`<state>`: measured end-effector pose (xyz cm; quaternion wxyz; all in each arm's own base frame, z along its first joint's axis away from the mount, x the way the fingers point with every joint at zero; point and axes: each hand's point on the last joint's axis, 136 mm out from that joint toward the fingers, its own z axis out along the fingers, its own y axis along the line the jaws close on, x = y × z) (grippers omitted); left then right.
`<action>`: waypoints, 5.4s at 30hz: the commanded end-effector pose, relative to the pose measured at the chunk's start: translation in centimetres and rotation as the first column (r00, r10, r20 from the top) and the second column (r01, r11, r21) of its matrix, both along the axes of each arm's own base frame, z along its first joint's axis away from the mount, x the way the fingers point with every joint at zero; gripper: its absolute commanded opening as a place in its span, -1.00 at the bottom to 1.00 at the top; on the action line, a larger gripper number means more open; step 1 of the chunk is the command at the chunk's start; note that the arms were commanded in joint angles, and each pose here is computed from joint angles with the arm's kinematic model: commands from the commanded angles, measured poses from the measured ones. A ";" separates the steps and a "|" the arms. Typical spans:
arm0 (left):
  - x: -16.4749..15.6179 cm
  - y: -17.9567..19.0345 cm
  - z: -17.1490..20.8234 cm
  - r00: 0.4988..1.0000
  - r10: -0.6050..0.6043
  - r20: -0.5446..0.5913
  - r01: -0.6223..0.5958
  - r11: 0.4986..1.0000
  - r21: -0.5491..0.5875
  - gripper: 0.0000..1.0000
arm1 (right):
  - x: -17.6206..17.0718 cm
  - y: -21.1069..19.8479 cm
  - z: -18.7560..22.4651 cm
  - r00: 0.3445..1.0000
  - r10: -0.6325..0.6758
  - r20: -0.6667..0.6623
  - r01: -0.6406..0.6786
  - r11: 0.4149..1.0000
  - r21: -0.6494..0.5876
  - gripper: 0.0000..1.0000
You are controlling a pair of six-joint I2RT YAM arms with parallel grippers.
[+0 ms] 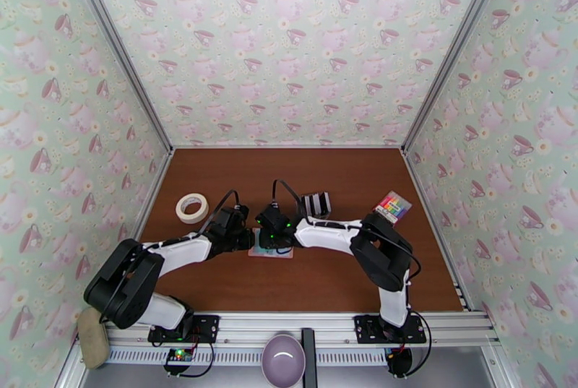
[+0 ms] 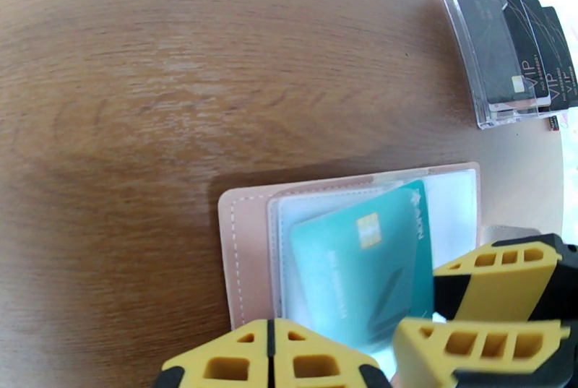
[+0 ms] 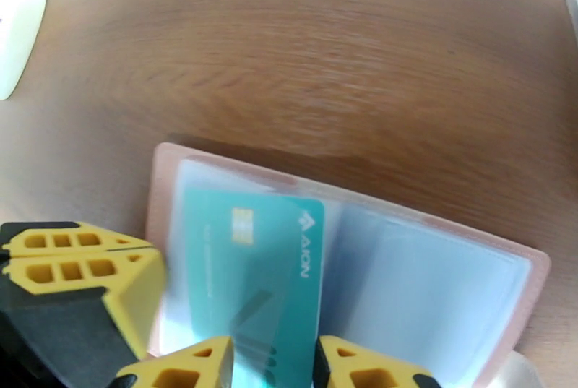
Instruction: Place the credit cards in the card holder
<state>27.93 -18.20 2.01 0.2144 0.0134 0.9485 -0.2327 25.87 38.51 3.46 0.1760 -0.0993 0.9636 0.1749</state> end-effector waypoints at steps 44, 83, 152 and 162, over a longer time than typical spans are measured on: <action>0.2 1.0 1.8 0.997 0.045 0.067 -0.043 0.999 -0.025 -0.36 | 0.6 0.2 3.2 0.999 0.026 0.031 -0.029 0.996 0.086 -0.13; -2.8 -3.6 2.4 0.987 -0.142 0.075 0.147 0.987 -0.065 -0.17 | 3.8 -4.5 0.2 0.999 -0.054 0.004 0.053 0.998 0.038 -0.19; -3.3 -3.4 -1.0 0.988 -0.150 -0.027 0.152 0.985 0.082 0.30 | 4.6 -4.3 1.8 0.995 -0.099 -0.007 0.099 0.982 0.164 -0.19; -3.2 -3.3 -1.2 0.989 -0.143 -0.030 0.145 0.986 0.085 0.32 | 5.5 -5.1 0.6 0.993 -0.116 -0.009 0.117 0.986 0.121 -0.19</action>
